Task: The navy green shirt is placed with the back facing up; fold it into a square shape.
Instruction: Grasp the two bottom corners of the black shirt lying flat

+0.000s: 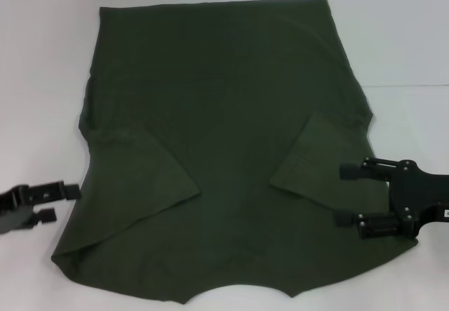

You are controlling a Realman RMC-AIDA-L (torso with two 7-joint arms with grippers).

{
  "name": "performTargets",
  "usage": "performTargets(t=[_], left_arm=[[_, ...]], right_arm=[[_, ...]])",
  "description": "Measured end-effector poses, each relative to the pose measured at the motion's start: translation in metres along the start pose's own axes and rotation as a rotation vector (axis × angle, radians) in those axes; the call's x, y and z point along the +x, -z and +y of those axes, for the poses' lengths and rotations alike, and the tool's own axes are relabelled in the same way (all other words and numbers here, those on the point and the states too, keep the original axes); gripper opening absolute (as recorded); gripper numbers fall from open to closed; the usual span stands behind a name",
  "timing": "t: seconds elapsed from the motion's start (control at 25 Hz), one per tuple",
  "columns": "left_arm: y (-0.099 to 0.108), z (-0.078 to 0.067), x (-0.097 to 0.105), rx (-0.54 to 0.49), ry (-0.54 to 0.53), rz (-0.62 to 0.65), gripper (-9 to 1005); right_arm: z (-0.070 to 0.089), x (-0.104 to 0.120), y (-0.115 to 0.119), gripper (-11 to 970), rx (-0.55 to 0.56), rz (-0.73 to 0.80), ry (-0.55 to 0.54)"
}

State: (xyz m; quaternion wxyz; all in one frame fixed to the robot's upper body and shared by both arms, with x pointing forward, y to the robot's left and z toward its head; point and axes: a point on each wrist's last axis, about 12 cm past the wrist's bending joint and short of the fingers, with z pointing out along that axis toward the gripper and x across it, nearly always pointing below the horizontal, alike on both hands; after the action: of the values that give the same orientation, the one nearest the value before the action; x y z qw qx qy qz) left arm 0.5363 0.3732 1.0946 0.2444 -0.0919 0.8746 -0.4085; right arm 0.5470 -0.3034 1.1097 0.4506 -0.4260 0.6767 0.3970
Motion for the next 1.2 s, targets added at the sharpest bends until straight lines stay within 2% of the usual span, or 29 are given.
performTargets(t=[0.36, 0.92, 1.2], left_arm=[[0.003, 0.014, 0.013, -0.067, 0.036, 0.028, 919], [-0.007, 0.017, 0.025, -0.064, 0.067, 0.081, 917], [-0.010, 0.018, 0.022, -0.084, 0.071, 0.074, 918]], right_arm=[[0.001, -0.003, 0.002, 943, -0.019, -0.001, 0.011], [0.000, -0.003, 0.002, 943, -0.016, -0.005, 0.007], [0.001, -0.003, 0.002, 943, -0.017, -0.008, 0.006]])
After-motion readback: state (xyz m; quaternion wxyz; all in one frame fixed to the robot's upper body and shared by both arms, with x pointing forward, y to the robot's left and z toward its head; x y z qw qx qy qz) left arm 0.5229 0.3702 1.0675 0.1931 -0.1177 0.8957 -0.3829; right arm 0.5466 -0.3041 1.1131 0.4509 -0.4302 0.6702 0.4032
